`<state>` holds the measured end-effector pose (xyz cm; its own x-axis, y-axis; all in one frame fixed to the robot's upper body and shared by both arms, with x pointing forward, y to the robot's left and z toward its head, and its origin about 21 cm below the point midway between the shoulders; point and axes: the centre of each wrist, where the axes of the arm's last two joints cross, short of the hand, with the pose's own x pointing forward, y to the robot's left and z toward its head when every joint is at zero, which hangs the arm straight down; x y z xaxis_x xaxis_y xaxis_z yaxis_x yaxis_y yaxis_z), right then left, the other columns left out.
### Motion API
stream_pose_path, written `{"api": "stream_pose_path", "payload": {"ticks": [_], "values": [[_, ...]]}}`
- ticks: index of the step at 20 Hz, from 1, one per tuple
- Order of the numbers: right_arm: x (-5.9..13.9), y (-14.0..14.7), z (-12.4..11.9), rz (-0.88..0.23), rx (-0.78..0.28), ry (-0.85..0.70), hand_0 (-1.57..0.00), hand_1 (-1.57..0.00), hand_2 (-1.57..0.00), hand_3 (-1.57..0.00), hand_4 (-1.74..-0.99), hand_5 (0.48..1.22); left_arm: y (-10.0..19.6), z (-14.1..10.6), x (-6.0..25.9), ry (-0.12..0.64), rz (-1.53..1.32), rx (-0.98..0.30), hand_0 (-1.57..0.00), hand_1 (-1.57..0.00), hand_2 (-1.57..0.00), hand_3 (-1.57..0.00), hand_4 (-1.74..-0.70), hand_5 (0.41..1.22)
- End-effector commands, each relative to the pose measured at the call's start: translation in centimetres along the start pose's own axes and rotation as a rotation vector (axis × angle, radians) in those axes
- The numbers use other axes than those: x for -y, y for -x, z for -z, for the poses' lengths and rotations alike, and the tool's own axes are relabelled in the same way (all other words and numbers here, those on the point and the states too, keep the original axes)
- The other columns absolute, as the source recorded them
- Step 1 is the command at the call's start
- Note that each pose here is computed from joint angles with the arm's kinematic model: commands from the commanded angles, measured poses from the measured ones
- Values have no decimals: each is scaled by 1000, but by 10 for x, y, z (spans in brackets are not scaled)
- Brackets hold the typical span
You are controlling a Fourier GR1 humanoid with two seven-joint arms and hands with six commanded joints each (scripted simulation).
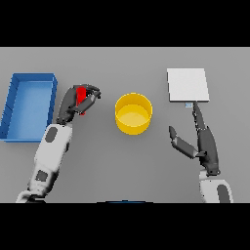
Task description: Pick up the red beaker and tilt it to pour out 1 green nut into yellow bowl. Pick up the yellow bowl and place it on the metallic measuring scale.
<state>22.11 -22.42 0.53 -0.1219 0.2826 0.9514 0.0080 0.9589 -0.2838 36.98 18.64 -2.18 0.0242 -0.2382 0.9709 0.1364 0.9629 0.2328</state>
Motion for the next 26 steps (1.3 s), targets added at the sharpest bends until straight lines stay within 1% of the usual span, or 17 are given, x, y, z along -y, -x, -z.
{"api": "stream_pose_path", "payload": {"ticks": [1, 2, 3, 5, 6, 7, 10, 12, 13, 14, 16, 17, 18, 22, 23, 26], "values": [[2, -3, 3, -2, 5, 8, 1, 1, 1, 1, -1259, 646, 2, -2, 2, -3, -10, 12, -1333, -1343, -1351, -1265, -1523, 1148], [2, -3, 1, -4, 3, 6, 1, 1, 1, 1, -1257, 645, 1, -2, 3, -7, -6, 6, -1380, -1388, -1395, -1326, -1505, 1162], [1, -3, 3, 9, 3, 1, 1, 1, 1, 1, -1258, 644, -1, -1, 0, -21, -5, -1, -1419, -1425, -1430, -1375, -1552, 1159], [5, 0, 2, 15, -13, -2, 1, 1, 1, 1, -1260, 643, -2, -1, 4, -38, -44, 24, -1473, -1477, -1481, -1446, -1620, 1140], [2, 0, -1, 15, 11, -6, 1, 1, 1, 1, -1262, 646, -3, -2, 3, -55, -62, 46, -1493, -1496, -1499, -1471, -1644, 1132], [4, -1, 0, 0, 1, 1, 1, 1, 1, 1, -1258, 646, -5, -1, 2, -66, -76, 60, -1509, -1511, -1513, -1491, -1664, 1128], [3, -3, 0, -9, 16, 1, 1, 1, 1, 1, -1259, 649, -24, 2, -6, -95, -58, 108, -1539, -1540, -1542, -1530, -1701, 1114], [4, -2, 2, -12, 23, -4, 1, 1, 1, 1, -1263, 654, -38, 3, -8, -73, -10, 138, -1551, -1551, -1552, -1545, -1716, 1114], [2, 0, 1, -17, 21, -11, 1, 1, 1, 1, -1262, 658, -45, 4, -7, -50, 35, 151, -1555, -1555, -1556, -1550, -1721, 1114], [4, -1, 3, -17, 18, -6, 1, 1, 1, 1, -1261, 661, -51, 3, -7, -28, 88, 159, -1558, -1558, -1559, -1554, -1725, 1117], [3, -2, 1, -30, 25, -16, 1, 1, 1, 1, -1253, 666, -67, 4, -9, 31, 227, 145, -1563, -1563, -1563, -1560, -1731, 1124], [1, -1, -1, -34, 19, -8, 1, 1, 1, 1, -1256, 671, -72, 4, -8, 51, 273, 139, -1564, -1565, -1565, -1562, -1733, 1125], [4, 0, -2, -41, 14, 0, 1, 1, 1, 1, -1256, 674, -75, 5, -5, 66, 309, 133, -1564, -1565, -1565, -1562, -1733, 1122], [4, -3, -2, -33, 4, -8, 1, 1, 1, 1, -1256, 678, -82, 7, 7, 103, 409, 118, -1564, -1565, -1565, -1562, -1733, 1112], [2, -2, 0, -37, -3, -10, 1, 1, 1, 1, -1254, 680, -86, 8, 6, 102, 442, 111, -1566, -1566, -1566, -1564, -1734, 1114], [1, -3, 4, -26, -5, -10, 1, 1, 1, 1, -1252, 685, -97, 13, 12, 105, 670, 95, -1568, -1568, -1568, -1567, -1738, 1131]]}}
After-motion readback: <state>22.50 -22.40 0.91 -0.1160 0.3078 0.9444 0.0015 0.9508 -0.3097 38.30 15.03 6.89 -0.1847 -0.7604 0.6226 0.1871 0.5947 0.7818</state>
